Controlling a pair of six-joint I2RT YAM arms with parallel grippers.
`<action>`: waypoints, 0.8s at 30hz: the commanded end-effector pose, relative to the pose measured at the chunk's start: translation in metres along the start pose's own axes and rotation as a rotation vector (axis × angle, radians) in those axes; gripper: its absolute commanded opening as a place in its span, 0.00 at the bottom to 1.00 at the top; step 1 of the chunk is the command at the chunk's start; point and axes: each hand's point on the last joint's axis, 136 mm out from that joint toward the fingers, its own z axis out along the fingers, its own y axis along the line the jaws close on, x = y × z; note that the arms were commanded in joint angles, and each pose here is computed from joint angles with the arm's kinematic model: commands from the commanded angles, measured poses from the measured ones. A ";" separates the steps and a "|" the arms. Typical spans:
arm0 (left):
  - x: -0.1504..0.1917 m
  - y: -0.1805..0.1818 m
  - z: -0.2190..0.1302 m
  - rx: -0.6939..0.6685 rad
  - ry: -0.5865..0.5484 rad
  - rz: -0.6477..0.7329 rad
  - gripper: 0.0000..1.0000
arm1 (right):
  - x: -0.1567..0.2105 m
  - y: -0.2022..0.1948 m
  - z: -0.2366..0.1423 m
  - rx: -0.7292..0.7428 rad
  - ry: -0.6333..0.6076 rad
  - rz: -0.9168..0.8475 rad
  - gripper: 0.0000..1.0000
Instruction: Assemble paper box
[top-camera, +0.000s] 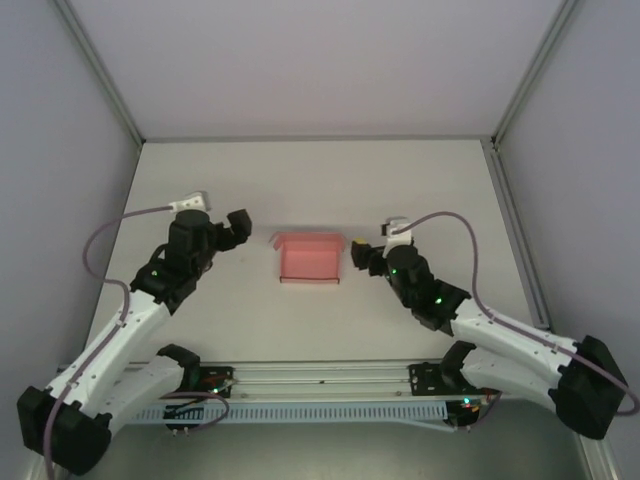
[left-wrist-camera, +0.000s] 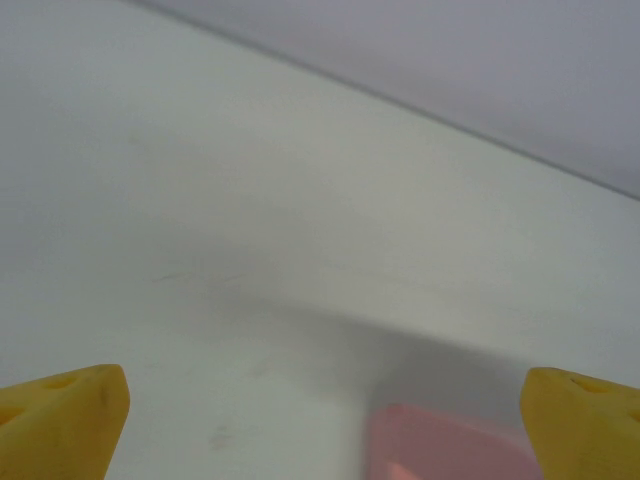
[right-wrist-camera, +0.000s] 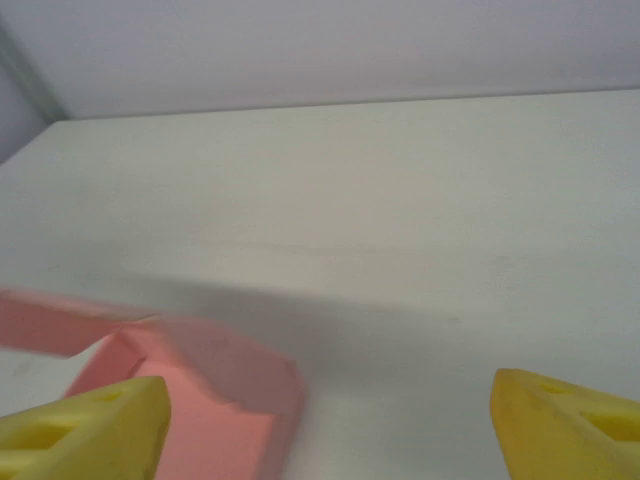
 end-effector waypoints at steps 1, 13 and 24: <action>0.037 0.026 0.018 -0.049 0.176 -0.042 1.00 | 0.017 -0.033 0.003 0.039 0.123 0.128 0.70; 0.098 -0.023 0.074 0.194 0.447 0.095 0.54 | 0.049 0.000 0.068 -0.138 0.412 0.101 0.26; 0.123 -0.077 0.094 0.358 0.495 0.242 0.42 | 0.076 0.031 0.081 -0.302 0.531 0.127 0.18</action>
